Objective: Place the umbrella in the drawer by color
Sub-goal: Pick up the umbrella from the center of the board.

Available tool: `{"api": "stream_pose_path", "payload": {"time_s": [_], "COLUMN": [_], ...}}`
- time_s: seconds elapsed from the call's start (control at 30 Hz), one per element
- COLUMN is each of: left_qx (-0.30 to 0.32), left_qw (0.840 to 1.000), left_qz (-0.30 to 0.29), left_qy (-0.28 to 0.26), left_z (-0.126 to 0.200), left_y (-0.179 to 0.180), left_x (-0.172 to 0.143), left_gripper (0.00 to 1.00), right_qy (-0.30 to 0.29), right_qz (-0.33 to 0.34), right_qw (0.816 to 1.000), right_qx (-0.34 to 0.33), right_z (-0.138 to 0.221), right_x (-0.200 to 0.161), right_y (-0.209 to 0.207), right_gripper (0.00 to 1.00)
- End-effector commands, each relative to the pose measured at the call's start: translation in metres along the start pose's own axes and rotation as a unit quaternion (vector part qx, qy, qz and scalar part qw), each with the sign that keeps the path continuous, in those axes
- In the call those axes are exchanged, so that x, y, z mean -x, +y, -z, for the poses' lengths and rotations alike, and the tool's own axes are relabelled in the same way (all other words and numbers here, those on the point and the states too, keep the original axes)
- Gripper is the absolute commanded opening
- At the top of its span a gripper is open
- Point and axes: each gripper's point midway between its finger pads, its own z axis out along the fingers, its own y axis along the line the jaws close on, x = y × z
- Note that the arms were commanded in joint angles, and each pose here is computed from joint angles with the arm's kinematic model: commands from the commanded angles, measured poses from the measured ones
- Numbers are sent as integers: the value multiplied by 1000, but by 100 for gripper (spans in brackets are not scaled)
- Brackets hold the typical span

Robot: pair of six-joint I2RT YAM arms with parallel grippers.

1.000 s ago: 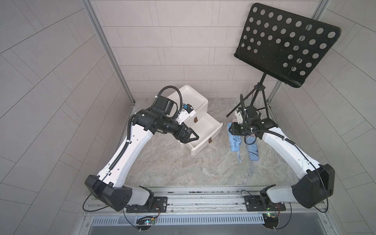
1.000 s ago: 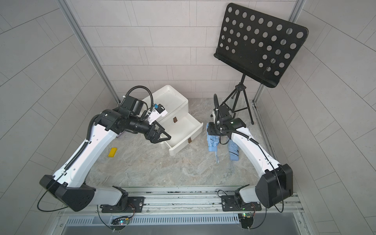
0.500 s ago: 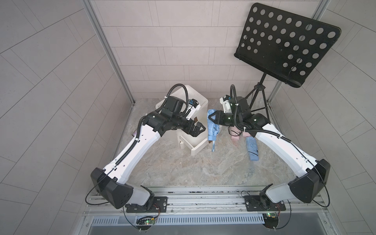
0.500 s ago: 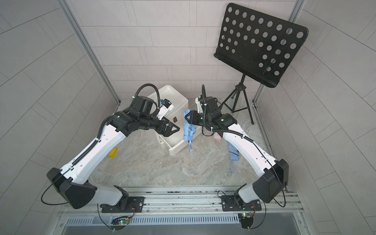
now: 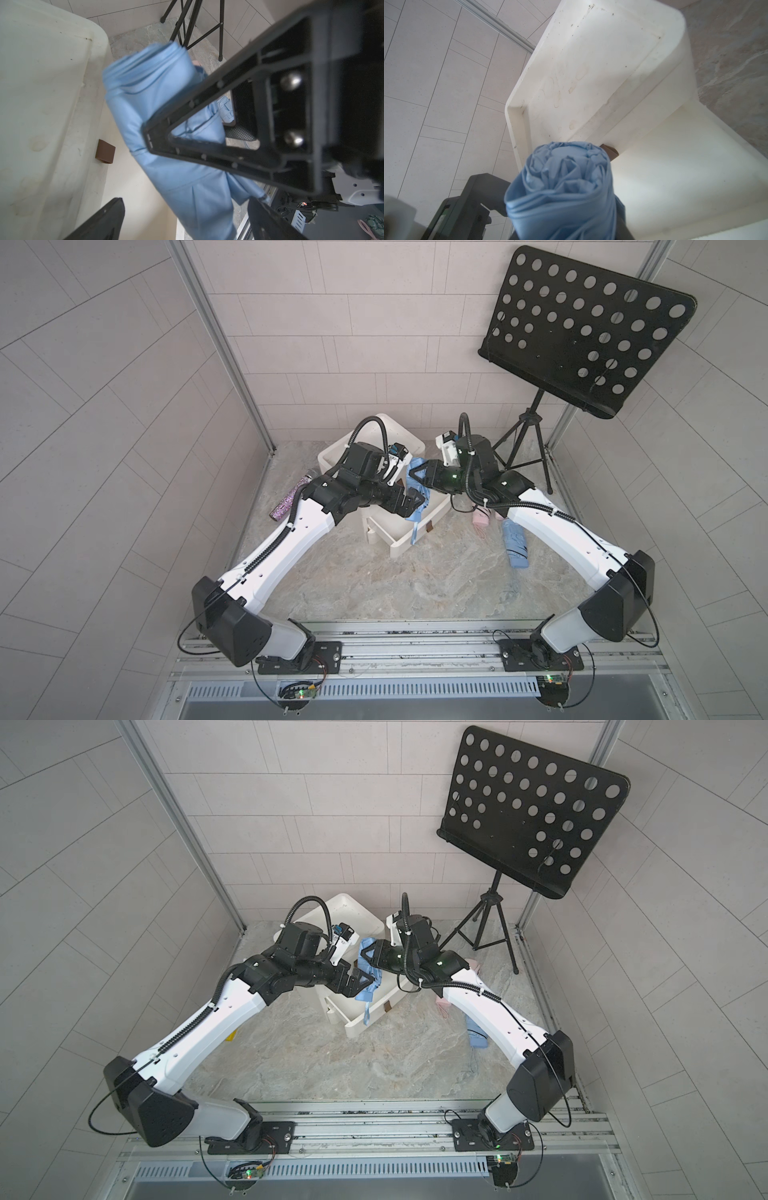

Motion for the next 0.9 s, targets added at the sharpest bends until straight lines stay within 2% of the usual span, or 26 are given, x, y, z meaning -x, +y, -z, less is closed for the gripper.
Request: {"api": "stream_pose_path", "payload": {"time_s": [0.0,0.23,0.33,0.43,0.53,0.67,0.73,0.87], "left_qx": [0,0,1,1,6,13,14,4], "left_qw": [1000,1000,1000,1000,1000,1000,1000,1000], "left_qz": [0,5,2,-1,-3,-5,-5,4], "left_qy": [-24,-11,-11,-11,-11,-17,-20,-25], "left_z": [1,-9,-9,-9,-8,-2,1,15], "left_y": [-3,-1,0,0,1,4,5,9], "left_x": [11,5,5,3,3,6,8,14], "left_gripper": [100,100,96,88,60,38,31,24], "right_qy": [-28,-22,-25,-25,-24,-26,-28,-32], "right_qz": [5,-4,-13,-22,-23,-23,-20,-1], "right_qw": [998,997,996,994,994,993,993,991], "right_qx": [51,73,88,105,108,111,110,129], "right_z": [5,-3,-3,-2,-1,2,5,15], "right_x": [17,13,13,14,12,11,11,13], "right_y": [34,44,49,55,57,57,57,59], "right_gripper": [33,32,32,32,32,33,38,68]}}
